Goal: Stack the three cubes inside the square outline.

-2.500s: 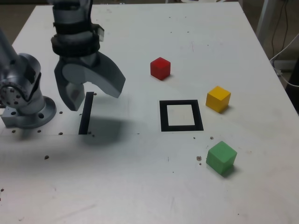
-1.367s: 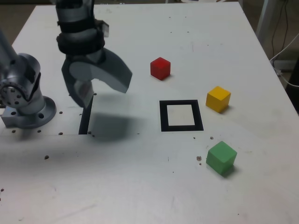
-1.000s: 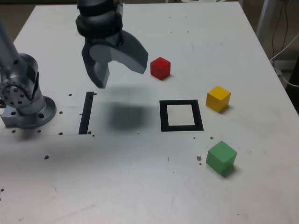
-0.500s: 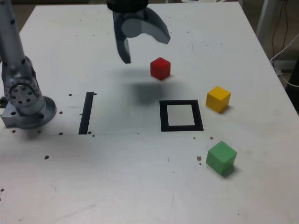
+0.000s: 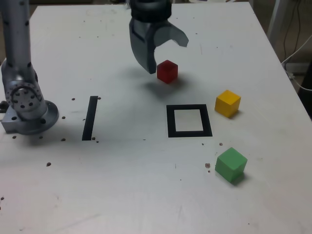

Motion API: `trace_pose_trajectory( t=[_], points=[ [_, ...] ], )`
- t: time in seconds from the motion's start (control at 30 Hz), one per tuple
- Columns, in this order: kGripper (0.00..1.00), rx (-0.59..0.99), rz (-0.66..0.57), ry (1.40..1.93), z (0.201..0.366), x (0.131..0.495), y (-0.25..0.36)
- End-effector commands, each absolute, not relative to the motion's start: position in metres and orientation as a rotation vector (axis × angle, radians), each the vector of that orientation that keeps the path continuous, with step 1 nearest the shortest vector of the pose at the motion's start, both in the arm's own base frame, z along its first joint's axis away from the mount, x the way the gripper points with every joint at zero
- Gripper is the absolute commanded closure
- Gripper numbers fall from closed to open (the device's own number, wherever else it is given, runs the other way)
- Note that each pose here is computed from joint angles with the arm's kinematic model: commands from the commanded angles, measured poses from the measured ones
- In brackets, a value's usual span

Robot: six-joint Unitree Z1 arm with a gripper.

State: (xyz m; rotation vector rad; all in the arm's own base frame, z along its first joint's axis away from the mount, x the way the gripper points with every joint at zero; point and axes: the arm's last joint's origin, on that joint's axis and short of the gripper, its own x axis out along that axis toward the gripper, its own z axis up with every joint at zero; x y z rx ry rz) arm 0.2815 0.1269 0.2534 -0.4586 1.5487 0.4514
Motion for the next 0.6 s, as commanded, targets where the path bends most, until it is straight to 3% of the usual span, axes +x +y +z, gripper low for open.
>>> trace_pose_trajectory(
  t=[0.0,0.33,0.57],
  points=[
    [0.02,-0.469,0.471,1.558,0.248,0.287,0.131],
    [0.1,-0.502,0.512,1.604,0.221,0.304,0.142],
    [0.2,-0.531,0.529,1.598,0.216,0.307,0.143]
  ],
)
